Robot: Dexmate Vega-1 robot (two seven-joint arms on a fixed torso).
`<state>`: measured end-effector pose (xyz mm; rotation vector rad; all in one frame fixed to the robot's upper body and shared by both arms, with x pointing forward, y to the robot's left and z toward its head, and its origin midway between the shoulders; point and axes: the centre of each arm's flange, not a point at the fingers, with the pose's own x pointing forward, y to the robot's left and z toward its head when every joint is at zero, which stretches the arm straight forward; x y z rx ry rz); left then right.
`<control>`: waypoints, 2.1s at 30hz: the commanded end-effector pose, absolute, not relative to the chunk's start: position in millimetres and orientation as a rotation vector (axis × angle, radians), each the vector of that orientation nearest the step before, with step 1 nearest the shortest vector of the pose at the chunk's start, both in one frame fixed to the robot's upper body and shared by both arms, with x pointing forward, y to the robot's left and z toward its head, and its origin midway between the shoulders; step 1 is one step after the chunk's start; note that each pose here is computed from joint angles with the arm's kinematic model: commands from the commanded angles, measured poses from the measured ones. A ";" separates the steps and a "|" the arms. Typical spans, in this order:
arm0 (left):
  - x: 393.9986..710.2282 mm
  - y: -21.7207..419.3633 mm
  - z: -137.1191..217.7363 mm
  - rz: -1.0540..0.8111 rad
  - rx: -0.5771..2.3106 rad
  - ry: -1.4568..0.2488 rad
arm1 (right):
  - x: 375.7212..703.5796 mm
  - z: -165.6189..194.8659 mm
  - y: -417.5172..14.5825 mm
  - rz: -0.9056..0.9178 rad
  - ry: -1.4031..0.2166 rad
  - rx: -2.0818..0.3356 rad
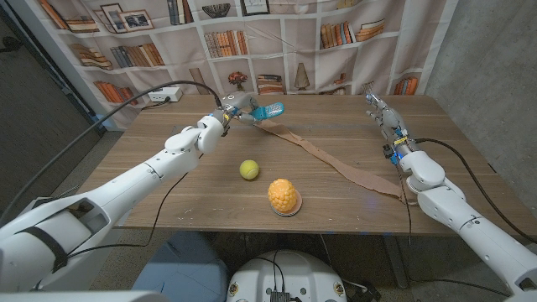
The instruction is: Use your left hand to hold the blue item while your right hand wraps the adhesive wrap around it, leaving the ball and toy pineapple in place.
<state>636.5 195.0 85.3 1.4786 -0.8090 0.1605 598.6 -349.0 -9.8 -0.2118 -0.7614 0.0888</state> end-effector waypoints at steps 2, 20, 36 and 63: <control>635.9 178.3 97.3 0.151 1.481 -0.871 | 578.7 -12.3 -355.5 0.050 -0.782 -0.291; 635.4 169.6 91.6 0.162 1.399 -0.902 | 541.9 -0.5 -374.8 0.004 -0.784 -0.385; 630.5 172.8 80.5 0.116 1.376 -0.865 | 525.9 -0.2 -370.4 -0.007 -0.788 -0.464; 620.9 183.7 63.4 0.158 1.280 -0.842 | 493.9 -16.5 -376.2 -0.049 -0.746 -0.594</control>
